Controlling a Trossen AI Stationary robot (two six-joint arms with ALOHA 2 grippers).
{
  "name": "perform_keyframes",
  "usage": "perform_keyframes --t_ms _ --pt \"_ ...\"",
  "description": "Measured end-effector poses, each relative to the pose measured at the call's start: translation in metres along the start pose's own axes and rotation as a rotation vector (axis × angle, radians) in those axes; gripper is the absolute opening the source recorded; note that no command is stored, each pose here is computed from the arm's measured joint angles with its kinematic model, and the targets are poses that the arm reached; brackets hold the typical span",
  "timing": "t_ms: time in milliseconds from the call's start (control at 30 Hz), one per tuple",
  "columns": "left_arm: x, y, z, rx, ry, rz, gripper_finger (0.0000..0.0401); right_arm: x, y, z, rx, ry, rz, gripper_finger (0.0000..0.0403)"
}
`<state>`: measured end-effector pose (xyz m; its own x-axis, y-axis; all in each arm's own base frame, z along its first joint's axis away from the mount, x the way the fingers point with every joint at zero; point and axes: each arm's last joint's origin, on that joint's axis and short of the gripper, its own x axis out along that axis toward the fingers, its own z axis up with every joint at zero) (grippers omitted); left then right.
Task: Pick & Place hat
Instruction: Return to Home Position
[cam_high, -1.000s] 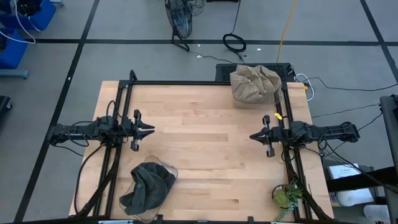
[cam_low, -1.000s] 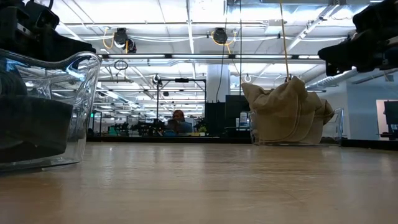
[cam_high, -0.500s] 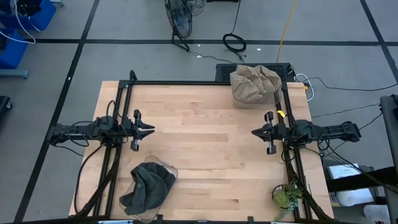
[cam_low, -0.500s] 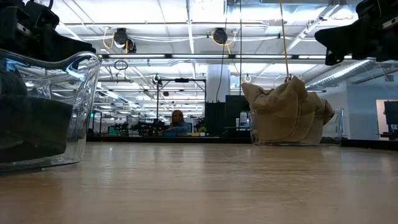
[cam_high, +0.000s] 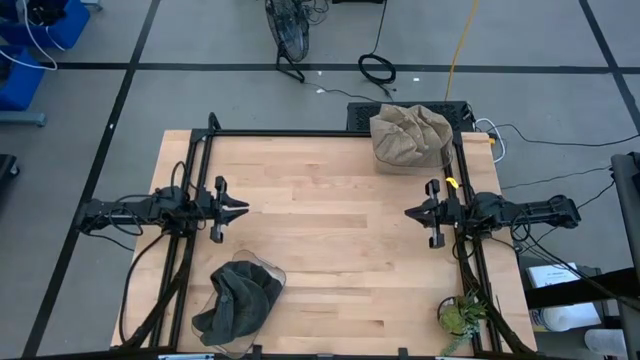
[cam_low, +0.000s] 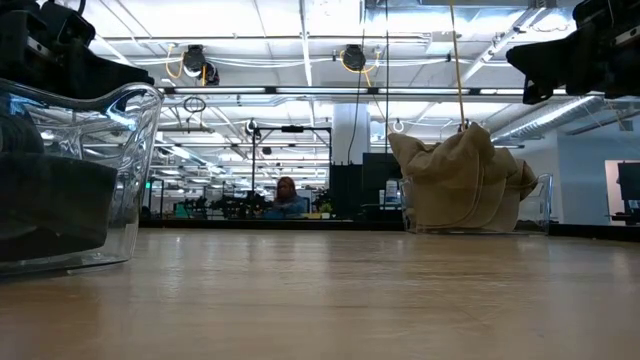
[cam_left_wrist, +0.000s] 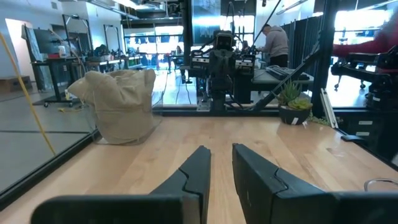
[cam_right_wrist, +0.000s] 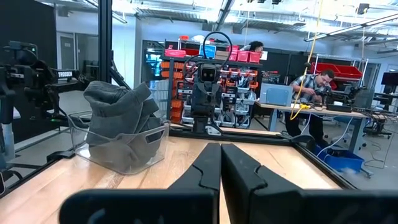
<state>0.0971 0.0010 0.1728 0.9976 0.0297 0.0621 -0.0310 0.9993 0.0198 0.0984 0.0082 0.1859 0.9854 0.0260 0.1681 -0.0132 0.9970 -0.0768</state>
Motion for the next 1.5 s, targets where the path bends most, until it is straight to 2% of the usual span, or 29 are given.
perform_keyframes --t_ms 833,1233,1500 --pt "0.000 0.000 0.000 0.000 0.000 0.000 0.0074 0.000 0.000 0.000 0.000 0.003 0.001 0.0000" --pt "0.000 0.000 0.000 0.000 0.000 0.000 0.0074 -0.001 0.001 -0.016 -0.013 0.168 0.016 0.0000" --pt "0.000 0.000 0.000 0.000 0.000 0.000 0.0074 -0.002 0.002 -0.020 -0.014 0.184 0.019 0.0000"
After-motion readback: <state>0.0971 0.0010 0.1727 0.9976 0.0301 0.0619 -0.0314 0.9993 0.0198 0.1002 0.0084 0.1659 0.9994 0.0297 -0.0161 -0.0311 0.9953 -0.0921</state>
